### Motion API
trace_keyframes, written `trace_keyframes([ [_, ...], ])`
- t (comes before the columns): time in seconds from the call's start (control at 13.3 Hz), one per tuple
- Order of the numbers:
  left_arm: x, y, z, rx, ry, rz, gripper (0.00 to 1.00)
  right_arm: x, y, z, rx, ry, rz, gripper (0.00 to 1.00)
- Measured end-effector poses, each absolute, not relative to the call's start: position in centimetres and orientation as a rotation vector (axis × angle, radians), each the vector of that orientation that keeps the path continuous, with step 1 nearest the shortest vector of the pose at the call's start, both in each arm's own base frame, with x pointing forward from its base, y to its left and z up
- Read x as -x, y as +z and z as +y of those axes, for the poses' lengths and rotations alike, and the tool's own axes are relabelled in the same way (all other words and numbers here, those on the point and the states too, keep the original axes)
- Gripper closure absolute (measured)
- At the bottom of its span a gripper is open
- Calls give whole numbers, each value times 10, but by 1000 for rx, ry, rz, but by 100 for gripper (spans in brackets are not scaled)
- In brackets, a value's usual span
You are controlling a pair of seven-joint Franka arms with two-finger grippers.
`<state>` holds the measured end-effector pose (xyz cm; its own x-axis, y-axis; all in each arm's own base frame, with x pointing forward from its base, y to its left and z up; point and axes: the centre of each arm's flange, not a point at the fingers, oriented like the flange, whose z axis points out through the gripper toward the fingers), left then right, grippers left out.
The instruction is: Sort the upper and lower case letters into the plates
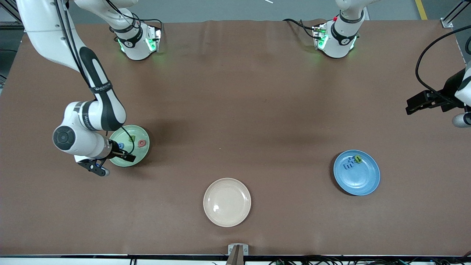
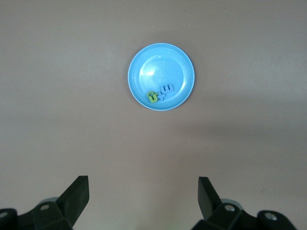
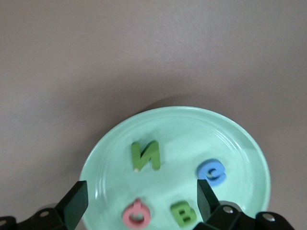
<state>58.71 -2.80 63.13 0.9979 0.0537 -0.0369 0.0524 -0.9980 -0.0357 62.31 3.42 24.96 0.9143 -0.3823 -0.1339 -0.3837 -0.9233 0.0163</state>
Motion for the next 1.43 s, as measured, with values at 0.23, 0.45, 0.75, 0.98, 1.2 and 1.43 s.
trace_keyframes([
  [0.23,-561,636,-48,3089,74,-59,0,-628,315,28,3096,228,395,0],
  [0.45,-531,647,-59,3087,60,-41,0,-625,375,14,3145,347,305,0],
  [0.75,-494,656,-65,3075,13,-27,0,-626,458,-6,3135,454,181,0],
  [0.98,-481,658,-64,3079,-7,-43,0,-622,485,-39,3119,445,128,0],
  [1.2,-482,661,-66,3082,-37,-45,0,-620,491,-64,3110,437,139,0],
  [1.43,-489,663,-71,3091,-56,-38,0,-624,520,-59,3121,368,122,0],
])
